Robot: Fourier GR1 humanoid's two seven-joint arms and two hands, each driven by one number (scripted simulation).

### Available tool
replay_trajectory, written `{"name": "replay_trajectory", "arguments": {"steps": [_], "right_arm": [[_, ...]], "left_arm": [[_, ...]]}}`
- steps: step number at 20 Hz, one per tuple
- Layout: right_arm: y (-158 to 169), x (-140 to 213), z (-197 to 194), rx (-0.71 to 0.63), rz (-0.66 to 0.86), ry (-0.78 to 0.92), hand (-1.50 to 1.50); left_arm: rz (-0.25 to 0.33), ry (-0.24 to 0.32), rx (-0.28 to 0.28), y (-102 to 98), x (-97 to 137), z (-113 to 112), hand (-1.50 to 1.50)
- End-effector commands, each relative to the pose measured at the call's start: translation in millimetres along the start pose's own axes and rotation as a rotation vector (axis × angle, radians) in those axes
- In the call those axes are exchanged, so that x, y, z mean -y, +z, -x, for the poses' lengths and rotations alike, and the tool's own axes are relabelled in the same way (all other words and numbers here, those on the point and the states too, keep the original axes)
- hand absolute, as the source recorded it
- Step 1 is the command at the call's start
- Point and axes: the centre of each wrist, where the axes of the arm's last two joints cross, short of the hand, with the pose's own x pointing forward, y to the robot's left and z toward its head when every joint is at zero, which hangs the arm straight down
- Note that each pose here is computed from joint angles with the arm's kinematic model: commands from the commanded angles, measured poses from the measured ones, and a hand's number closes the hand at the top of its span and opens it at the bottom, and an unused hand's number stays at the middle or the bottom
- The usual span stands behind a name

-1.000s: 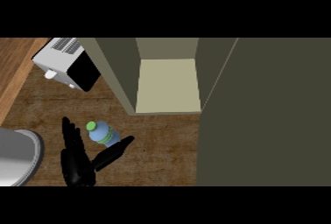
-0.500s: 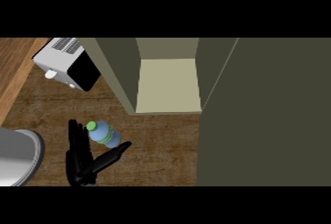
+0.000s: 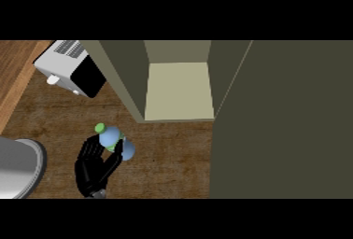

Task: Pick up the bottled water, place it into the cabinet and close the cabinet

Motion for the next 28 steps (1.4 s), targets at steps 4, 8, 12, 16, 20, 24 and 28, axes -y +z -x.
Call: {"name": "replay_trajectory", "arguments": {"steps": [4,8,12,16,20,24,28], "right_arm": [[-5.3,-25.0,-49.3,0.083,-0.005,0.000,-1.50],[-1.5,-21.2,-54.1,0.060,-0.033,-0.005,-1.50],[-0.8,-10.9,-43.1,0.085,-0.033,-0.010,-1.50],[-3.7,-13.5,-48.1,0.078,-0.024,0.004,-1.50],[2.4,-14.0,-50.9,0.054,-0.017,-0.003,-1.50],[0.6,-7.2,-49.3,0.080,-0.009,0.003,-1.50],[7.5,-15.6,-49.1,0.058,0.007,-0.012,-1.50]], "left_arm": [[0.044,0.052,0.041,-18.6,9.6,18.2,1.50],[0.064,0.027,0.134,-15.9,11.2,24.2,1.50],[0.296,0.020,0.049,-45.2,-46.9,0.8,1.50],[0.453,0.003,0.029,-62.9,-79.6,-17.8,1.50],[0.508,0.004,0.002,-76.7,-59.9,-27.7,1.50],[0.580,0.001,0.022,-79.9,-24.1,-25.0,1.50],[0.607,0.017,0.013,-61.7,26.4,-32.1,1.50]]}}
